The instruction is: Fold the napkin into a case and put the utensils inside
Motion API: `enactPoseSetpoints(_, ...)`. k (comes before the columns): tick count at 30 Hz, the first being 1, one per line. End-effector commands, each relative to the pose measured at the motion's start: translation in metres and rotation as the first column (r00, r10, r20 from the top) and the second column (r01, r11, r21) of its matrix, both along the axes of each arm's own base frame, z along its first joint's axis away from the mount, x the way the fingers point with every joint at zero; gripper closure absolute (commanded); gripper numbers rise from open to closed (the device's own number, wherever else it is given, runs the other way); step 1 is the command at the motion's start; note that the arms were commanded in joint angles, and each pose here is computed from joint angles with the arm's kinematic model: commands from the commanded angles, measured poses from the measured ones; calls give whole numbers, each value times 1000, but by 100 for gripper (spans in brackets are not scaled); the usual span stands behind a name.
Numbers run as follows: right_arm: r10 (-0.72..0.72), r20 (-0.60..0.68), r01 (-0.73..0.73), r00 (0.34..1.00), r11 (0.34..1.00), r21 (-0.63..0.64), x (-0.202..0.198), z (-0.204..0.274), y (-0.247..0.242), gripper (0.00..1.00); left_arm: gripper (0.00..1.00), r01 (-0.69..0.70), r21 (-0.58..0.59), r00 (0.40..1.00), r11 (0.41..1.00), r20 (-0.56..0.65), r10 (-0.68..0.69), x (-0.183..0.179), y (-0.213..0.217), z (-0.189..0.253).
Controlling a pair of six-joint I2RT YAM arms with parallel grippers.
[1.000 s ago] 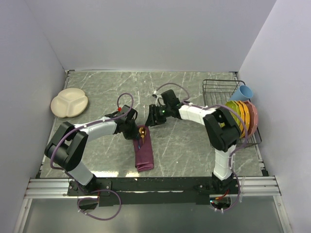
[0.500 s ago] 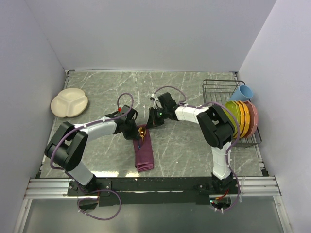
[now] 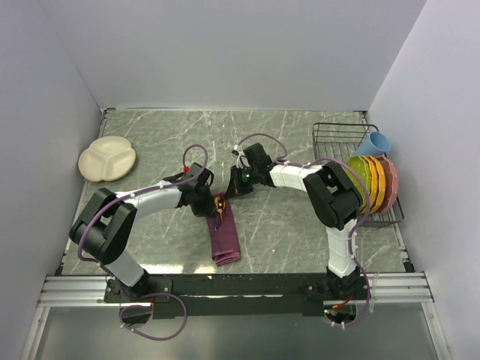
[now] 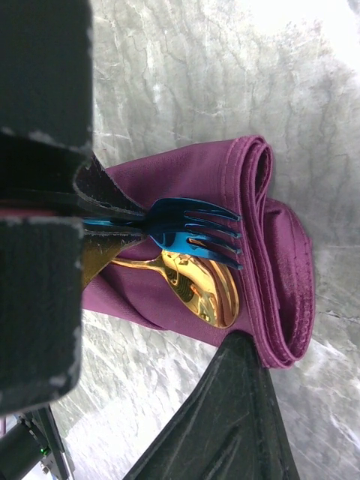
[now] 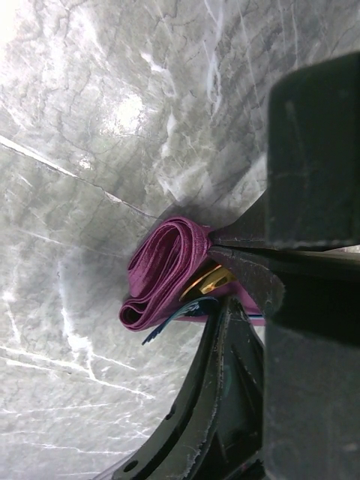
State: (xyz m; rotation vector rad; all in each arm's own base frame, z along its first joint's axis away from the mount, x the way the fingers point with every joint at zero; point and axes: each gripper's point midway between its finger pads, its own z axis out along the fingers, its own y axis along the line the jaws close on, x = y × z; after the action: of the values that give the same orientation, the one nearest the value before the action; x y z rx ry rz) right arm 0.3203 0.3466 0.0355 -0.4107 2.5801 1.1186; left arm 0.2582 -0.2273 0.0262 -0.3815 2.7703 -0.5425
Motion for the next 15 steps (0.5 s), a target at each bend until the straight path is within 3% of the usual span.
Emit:
enactPoseSetpoints(1,-47,85,45,995,999,19,19,12,7,100,97,32,-3,997,999,-67,-32,-20,-3,-5)
enactPoseSetpoints(15,-60,87,58,994,998,24,20,15,6,100,85,23,4,996,1000,-84,-23,-26,1,-2)
